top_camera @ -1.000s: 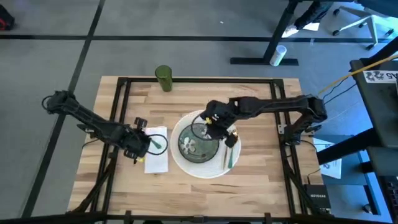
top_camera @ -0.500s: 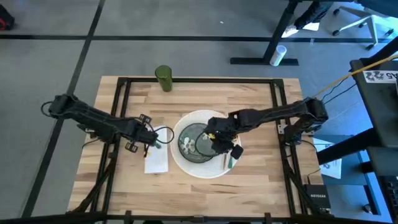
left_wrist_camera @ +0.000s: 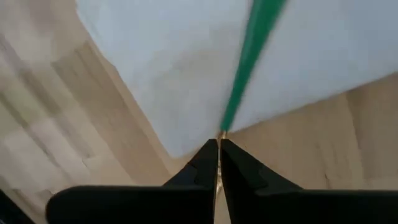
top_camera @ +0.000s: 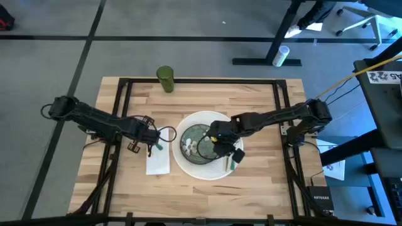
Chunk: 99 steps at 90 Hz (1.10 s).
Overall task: Set table place
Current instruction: Put the green fork on the white table napkin
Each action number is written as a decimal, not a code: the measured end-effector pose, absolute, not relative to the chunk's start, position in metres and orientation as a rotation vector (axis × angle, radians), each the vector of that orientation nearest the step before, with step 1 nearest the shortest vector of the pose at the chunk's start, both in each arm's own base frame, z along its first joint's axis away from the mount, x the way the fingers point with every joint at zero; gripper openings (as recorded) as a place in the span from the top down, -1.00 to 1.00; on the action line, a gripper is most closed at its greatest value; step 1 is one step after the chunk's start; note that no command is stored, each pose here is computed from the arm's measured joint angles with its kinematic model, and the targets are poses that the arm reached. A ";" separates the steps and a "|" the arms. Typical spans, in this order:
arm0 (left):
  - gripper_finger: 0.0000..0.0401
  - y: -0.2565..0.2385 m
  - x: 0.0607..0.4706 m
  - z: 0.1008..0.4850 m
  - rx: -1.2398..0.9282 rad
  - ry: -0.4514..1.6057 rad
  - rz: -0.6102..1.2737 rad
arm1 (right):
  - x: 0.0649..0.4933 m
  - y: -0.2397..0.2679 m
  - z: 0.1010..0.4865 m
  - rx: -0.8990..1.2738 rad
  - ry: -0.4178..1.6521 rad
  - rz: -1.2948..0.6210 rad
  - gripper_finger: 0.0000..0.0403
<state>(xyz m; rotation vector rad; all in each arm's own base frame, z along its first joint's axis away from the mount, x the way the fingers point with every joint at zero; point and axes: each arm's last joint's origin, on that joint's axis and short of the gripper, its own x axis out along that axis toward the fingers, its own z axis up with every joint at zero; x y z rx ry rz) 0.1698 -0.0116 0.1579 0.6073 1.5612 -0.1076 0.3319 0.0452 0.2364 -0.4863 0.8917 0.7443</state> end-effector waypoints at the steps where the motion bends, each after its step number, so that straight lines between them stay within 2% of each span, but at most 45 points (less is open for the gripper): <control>1: 0.97 -0.011 0.170 0.157 0.607 1.562 -0.110 | 0.332 0.045 0.236 -0.486 0.892 0.744 0.43; 43: 0.67 -0.009 0.169 0.152 0.596 1.548 -0.111 | 0.332 0.045 0.236 -0.485 0.892 0.743 0.43; 75: 0.66 -0.008 0.167 0.148 0.624 1.544 -0.086 | 0.332 0.045 0.236 -0.485 0.892 0.744 0.43; 99: 0.85 -0.008 0.167 0.148 0.625 1.552 -0.087 | 0.332 0.045 0.236 -0.485 0.892 0.744 0.43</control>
